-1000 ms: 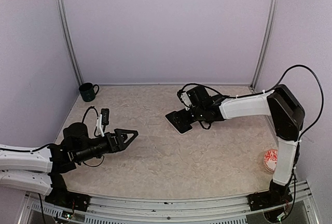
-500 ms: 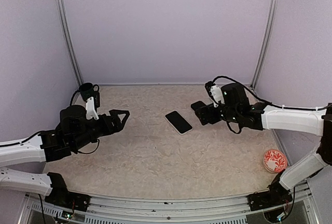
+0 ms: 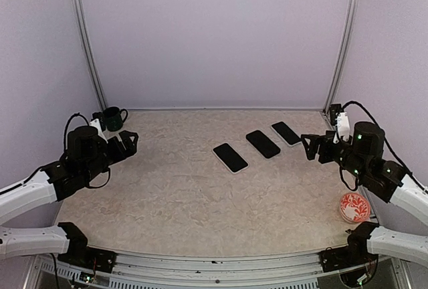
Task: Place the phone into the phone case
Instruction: Reset both arms
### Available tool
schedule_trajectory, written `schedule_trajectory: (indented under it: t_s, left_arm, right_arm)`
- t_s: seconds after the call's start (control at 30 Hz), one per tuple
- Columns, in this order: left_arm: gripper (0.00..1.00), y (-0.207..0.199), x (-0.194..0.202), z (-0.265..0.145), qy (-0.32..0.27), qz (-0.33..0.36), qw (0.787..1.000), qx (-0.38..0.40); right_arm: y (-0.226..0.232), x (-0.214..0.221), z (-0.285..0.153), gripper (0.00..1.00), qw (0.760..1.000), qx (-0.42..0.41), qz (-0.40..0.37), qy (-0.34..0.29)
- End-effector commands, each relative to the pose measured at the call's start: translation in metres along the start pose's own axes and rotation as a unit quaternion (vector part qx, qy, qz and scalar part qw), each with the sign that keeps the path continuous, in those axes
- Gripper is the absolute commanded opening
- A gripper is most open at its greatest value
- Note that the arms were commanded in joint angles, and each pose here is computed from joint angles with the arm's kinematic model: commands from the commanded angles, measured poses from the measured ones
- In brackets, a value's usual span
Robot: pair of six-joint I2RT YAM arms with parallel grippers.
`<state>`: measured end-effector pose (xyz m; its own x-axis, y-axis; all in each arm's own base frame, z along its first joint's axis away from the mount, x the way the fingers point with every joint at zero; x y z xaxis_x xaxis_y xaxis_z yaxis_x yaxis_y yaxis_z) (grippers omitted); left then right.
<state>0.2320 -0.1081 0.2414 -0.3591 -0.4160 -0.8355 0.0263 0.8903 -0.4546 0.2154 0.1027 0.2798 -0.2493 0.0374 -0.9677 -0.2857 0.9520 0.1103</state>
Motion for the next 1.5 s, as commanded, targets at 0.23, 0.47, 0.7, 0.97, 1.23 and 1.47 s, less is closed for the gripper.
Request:
schedule_trajectory:
  t_s: [0.23,0.47,0.7,0.97,1.23,1.47]
  left_arm:
    - [0.99,0.018,-0.015,-0.013,-0.049,-0.001,0.998,-0.038]
    - [0.99,0.016,-0.031,-0.030,-0.078,0.022,0.996,-0.034]
    - [0.99,0.016,-0.040,-0.040,-0.079,0.044,0.995,-0.051]
    - [0.99,0.023,-0.045,-0.056,-0.095,0.058,0.992,-0.065]
    - [0.99,0.027,-0.041,-0.058,-0.094,0.052,0.992,-0.066]
    - [0.99,0.027,-0.040,-0.057,-0.094,0.050,0.992,-0.068]
  right_arm:
    - [-0.021,0.011,-0.045,0.99,0.998,0.039,0.005,-0.040]
    - [-0.026,0.008,-0.051,0.99,0.997,0.061,0.005,-0.048]
    - [-0.025,0.007,-0.053,0.99,0.997,0.059,0.004,-0.049]
    - [-0.028,0.006,-0.054,0.99,0.996,0.073,0.007,-0.053]
    - [-0.033,0.006,-0.064,0.99,0.993,0.083,0.024,-0.076]
    - [-0.035,0.003,-0.074,0.99,0.991,0.087,0.035,-0.098]
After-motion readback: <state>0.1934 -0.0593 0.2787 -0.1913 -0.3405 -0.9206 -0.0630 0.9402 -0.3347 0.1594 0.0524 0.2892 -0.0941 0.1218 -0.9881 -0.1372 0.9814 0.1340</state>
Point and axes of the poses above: each gripper's point midway between its finger pads, its own z axis out along the fingers, its own y axis along the line the jaws close on, x = y × z, the point moved 8 cm from there along -z, back along the fingers, and after that the axes turned 1 degree about -z, right-handed, at the moved point
